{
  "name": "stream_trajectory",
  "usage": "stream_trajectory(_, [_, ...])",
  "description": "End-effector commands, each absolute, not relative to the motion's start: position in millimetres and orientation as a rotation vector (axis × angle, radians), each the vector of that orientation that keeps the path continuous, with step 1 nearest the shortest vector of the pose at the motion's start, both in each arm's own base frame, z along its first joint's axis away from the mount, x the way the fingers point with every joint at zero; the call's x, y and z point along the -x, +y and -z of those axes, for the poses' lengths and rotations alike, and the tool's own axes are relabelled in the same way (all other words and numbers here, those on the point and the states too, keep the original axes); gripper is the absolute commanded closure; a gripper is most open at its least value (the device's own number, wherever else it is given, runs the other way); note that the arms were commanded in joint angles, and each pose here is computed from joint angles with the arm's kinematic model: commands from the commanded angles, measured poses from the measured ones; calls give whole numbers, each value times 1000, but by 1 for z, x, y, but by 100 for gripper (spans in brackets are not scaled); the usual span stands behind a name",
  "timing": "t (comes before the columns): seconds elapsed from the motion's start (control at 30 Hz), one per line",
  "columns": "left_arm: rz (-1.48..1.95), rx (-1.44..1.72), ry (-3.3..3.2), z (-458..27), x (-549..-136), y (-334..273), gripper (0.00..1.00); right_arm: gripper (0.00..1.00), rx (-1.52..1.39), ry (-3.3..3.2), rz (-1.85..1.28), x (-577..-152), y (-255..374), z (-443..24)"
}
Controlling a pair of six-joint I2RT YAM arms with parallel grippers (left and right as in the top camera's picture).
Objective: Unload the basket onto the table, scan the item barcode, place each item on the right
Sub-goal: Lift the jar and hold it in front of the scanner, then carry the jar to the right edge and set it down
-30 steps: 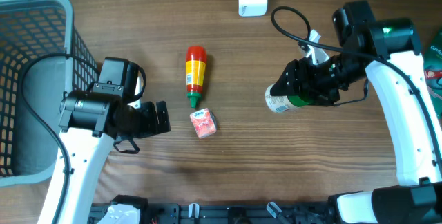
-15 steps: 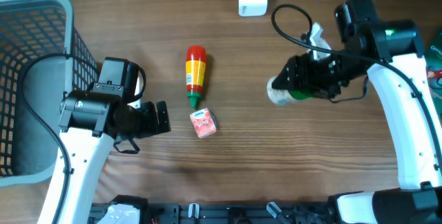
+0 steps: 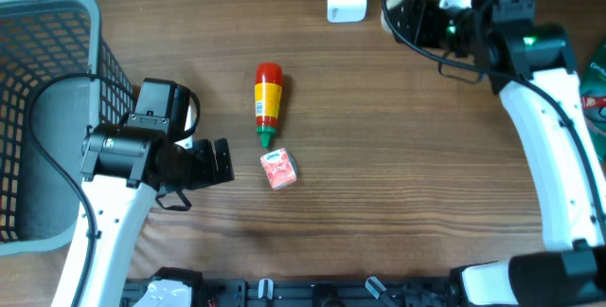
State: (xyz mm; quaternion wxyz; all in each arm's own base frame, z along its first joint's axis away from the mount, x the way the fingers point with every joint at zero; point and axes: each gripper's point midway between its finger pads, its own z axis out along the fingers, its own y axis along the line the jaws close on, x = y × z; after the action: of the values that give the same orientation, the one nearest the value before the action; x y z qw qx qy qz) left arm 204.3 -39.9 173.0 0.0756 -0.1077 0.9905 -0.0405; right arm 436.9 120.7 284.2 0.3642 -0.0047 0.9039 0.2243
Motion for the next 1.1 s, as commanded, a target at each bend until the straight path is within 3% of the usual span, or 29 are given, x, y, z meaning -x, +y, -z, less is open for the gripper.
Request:
stream_trajectory(0.0, [105, 336, 2967, -173, -203, -38, 0, 39, 133, 2288, -521, -475, 136, -256])
stream_trajectory(0.2, [105, 336, 2967, -173, -203, -38, 0, 39, 211, 1998, -487, -571, 159, -235])
stream_trajectory(0.43, [105, 336, 2967, -173, -203, -38, 0, 36, 241, 1727, -497, -623, 183, -218])
stream_trajectory(0.8, [105, 336, 2967, -173, -203, -38, 0, 35, 147, 1749, -440, -621, 156, -242])
stream_trajectory(0.97, [105, 336, 2967, -173, -203, -38, 0, 36, 35, 1862, -354, -591, 80, -283])
stream_trajectory(1.07, [105, 336, 2967, -173, -203, -38, 0, 35, -64, 2058, -233, -560, 8, -260])
